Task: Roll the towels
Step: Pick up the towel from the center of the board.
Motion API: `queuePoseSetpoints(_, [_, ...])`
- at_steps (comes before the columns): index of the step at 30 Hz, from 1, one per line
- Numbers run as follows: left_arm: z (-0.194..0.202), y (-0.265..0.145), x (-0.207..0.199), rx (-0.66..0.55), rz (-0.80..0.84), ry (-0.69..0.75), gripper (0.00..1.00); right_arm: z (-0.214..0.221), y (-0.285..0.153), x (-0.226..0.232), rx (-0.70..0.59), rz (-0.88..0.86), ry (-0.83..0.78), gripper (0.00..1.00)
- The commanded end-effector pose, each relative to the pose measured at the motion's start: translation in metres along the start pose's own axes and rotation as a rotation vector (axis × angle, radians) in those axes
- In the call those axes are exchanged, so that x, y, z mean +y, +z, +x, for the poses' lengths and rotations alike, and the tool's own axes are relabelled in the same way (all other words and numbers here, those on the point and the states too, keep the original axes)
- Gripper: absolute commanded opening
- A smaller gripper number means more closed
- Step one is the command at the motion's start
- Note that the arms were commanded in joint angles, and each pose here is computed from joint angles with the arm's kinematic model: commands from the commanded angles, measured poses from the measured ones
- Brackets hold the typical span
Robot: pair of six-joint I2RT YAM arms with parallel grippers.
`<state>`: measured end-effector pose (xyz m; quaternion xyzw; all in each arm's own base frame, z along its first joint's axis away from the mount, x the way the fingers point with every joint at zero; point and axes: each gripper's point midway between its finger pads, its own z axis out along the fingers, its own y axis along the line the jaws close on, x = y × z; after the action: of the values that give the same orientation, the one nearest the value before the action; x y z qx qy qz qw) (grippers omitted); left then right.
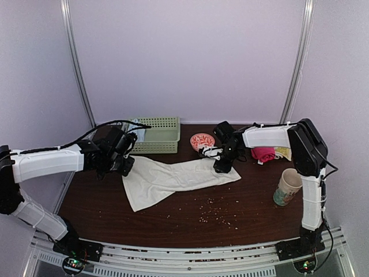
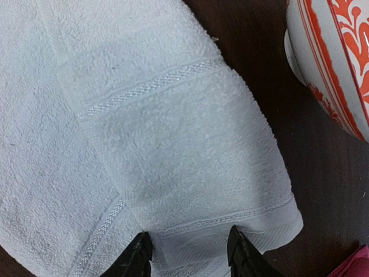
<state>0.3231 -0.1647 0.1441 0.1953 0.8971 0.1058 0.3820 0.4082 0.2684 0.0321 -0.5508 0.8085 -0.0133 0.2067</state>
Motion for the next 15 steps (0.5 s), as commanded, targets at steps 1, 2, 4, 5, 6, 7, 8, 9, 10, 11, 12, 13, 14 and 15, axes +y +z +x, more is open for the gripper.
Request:
queuePoseSetpoints(1, [-0.001,0.005,0.001,-0.011,-0.011,-0.015,0.00,0.003,0.005,-0.001,0.045,-0.023,0.047,0.46])
queuePoseSetpoints(2, [-0.001,0.004,0.001,-0.013,-0.012,-0.016,0.00,0.004,0.005,0.001,0.050,-0.045,0.051,0.45])
queuePoseSetpoints(4, [0.000,0.005,0.002,-0.012,-0.015,-0.013,0.00,0.003,0.002,0.001,0.045,-0.071,0.074,0.34])
queuePoseSetpoints(5, [-0.001,0.005,0.002,-0.014,-0.017,-0.013,0.00,0.002,-0.001,-0.001,0.039,-0.073,0.087,0.27])
queuePoseSetpoints(6, [-0.001,0.005,0.002,-0.014,-0.018,-0.011,0.00,0.001,-0.005,-0.005,0.031,-0.072,0.103,0.23])
queuePoseSetpoints(7, [-0.001,0.005,0.003,-0.014,-0.019,-0.010,0.00,-0.001,-0.010,-0.009,0.017,-0.071,0.119,0.19])
queuePoseSetpoints(8, [-0.002,0.005,0.003,-0.015,-0.021,-0.010,0.00,-0.003,-0.016,-0.012,0.003,-0.075,0.132,0.16])
queuePoseSetpoints(9, [-0.002,0.005,0.004,-0.016,-0.024,-0.009,0.00,-0.006,-0.023,-0.015,-0.013,-0.075,0.143,0.13])
queuePoseSetpoints(10, [-0.003,0.005,0.004,-0.018,-0.025,-0.010,0.00,-0.008,-0.030,-0.018,-0.027,-0.076,0.151,0.10])
queuePoseSetpoints(11, [-0.003,0.004,0.005,-0.020,-0.028,-0.009,0.00,-0.010,-0.038,-0.020,-0.041,-0.070,0.159,0.08])
queuePoseSetpoints(12, [-0.004,0.004,0.005,-0.023,-0.031,-0.011,0.00,-0.012,-0.045,-0.022,-0.054,-0.064,0.163,0.06])
queuePoseSetpoints(13, [-0.005,0.003,0.006,-0.025,-0.032,-0.013,0.00,-0.014,-0.053,-0.024,-0.066,-0.058,0.165,0.03])
queuePoseSetpoints(14, [-0.006,0.003,0.007,-0.028,-0.033,-0.014,0.00,-0.016,-0.061,-0.025,-0.080,-0.049,0.168,0.02])
queuePoseSetpoints(15, [-0.006,0.003,0.007,-0.030,-0.034,-0.014,0.00,-0.017,-0.068,-0.027,-0.091,-0.039,0.172,0.00])
